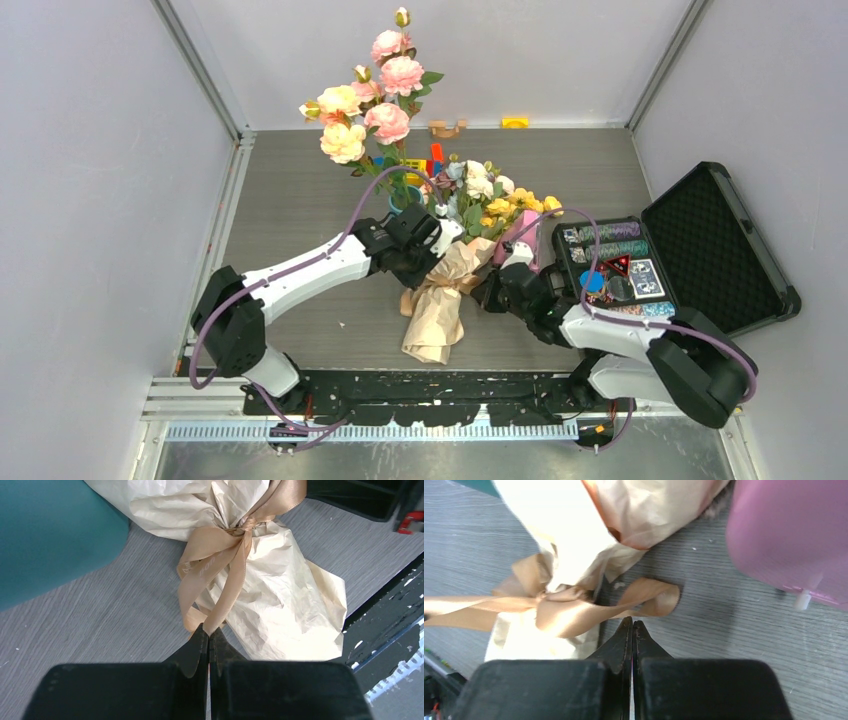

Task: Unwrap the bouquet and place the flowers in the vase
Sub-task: Untie the ribbon from the wrapping paper.

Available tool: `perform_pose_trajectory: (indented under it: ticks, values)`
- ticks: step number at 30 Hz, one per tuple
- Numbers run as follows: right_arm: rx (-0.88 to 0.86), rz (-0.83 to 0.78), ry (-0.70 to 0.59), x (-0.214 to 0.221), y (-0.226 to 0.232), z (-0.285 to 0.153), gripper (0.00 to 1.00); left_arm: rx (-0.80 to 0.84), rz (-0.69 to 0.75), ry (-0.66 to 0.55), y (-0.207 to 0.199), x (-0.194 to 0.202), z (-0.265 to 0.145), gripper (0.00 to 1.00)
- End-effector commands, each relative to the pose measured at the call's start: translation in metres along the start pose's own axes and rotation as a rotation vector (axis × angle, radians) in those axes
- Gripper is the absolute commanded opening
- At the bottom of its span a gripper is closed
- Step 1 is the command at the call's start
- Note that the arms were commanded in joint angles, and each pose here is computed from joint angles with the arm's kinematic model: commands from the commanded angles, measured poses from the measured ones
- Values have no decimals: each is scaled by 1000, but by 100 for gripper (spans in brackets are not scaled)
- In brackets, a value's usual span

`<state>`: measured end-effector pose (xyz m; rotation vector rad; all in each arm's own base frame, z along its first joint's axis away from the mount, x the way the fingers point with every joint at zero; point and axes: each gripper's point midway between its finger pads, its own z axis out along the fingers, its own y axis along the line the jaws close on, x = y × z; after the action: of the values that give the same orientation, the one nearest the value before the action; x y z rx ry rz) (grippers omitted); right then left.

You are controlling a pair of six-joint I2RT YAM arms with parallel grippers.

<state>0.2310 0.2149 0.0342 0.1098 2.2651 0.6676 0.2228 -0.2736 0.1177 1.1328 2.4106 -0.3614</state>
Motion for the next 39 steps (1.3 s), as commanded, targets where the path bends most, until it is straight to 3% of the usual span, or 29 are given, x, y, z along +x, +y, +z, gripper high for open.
perform_pose_trajectory:
  ticks: [1, 5, 13, 17, 31, 39]
  values:
    - [-53, -24, -62, -20, 17, -14, 0, -45, 7, -59, 9, -13, -9, 0]
    - [-58, -42, -76, -22, 15, -25, 0, -83, 0, -43, 15, -11, -7, 0]
    - [-20, -149, -37, -17, 6, -23, 29, -75, -1, -37, 14, -10, -6, 0]
    - [2, -143, -28, -15, 4, -15, 36, -77, -1, -35, 14, -10, -5, 0]
    - [33, -65, -76, -27, -7, -1, 38, -72, -2, -32, 13, -9, -5, 0]
    - [55, -44, -105, -37, -23, -5, 46, -71, -4, -26, 13, -10, -4, 0]
